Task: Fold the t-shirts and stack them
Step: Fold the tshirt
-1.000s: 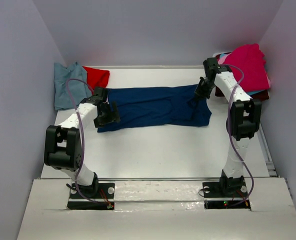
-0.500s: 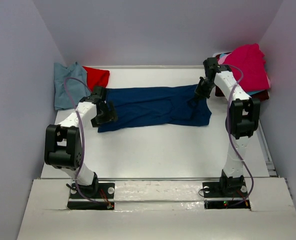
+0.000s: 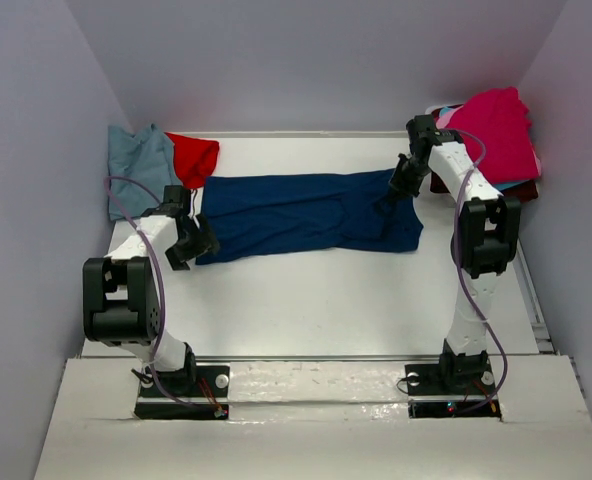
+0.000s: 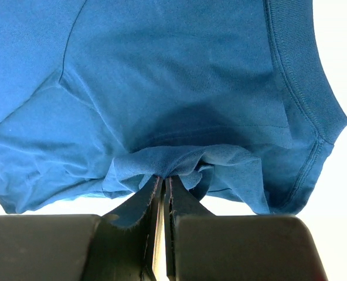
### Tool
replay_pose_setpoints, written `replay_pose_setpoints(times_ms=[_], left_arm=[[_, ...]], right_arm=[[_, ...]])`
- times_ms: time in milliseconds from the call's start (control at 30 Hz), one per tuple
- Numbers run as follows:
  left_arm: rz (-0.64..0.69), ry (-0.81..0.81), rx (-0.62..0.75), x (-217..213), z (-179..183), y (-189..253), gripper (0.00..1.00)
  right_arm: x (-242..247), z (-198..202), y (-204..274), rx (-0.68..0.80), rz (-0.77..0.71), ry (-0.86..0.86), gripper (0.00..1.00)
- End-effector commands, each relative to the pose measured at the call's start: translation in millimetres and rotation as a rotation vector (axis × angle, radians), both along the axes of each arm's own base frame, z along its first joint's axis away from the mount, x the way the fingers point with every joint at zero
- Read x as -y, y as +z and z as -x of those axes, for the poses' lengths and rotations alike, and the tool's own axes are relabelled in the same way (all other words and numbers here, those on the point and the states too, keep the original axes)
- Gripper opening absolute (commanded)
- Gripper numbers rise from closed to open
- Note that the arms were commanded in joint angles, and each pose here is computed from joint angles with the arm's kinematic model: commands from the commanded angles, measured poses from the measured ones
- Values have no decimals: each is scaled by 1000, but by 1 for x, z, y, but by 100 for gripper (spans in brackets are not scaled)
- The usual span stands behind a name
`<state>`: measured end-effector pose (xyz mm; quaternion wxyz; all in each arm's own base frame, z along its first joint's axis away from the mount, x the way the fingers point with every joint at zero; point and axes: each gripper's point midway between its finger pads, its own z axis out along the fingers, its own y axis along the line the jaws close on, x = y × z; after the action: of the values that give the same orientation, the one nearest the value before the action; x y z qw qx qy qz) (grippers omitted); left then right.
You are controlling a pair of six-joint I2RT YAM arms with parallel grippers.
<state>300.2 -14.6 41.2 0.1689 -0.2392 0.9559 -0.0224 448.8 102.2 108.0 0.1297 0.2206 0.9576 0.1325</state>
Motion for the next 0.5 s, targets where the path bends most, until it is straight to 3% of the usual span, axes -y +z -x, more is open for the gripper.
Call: replay_pose_setpoints(times_ms=[0,100,467], left_arm=[[56,-34,48,11,-9,4,84],[60,-41,46,12,-13,1,80],[80,-22,22,12,-9,-10,79]], right_arm=[[-3,-4,15,46,-16,17,7],[-2,-2,16,47,-16,18,7],[-4,-3,18,51,-24,25,7]])
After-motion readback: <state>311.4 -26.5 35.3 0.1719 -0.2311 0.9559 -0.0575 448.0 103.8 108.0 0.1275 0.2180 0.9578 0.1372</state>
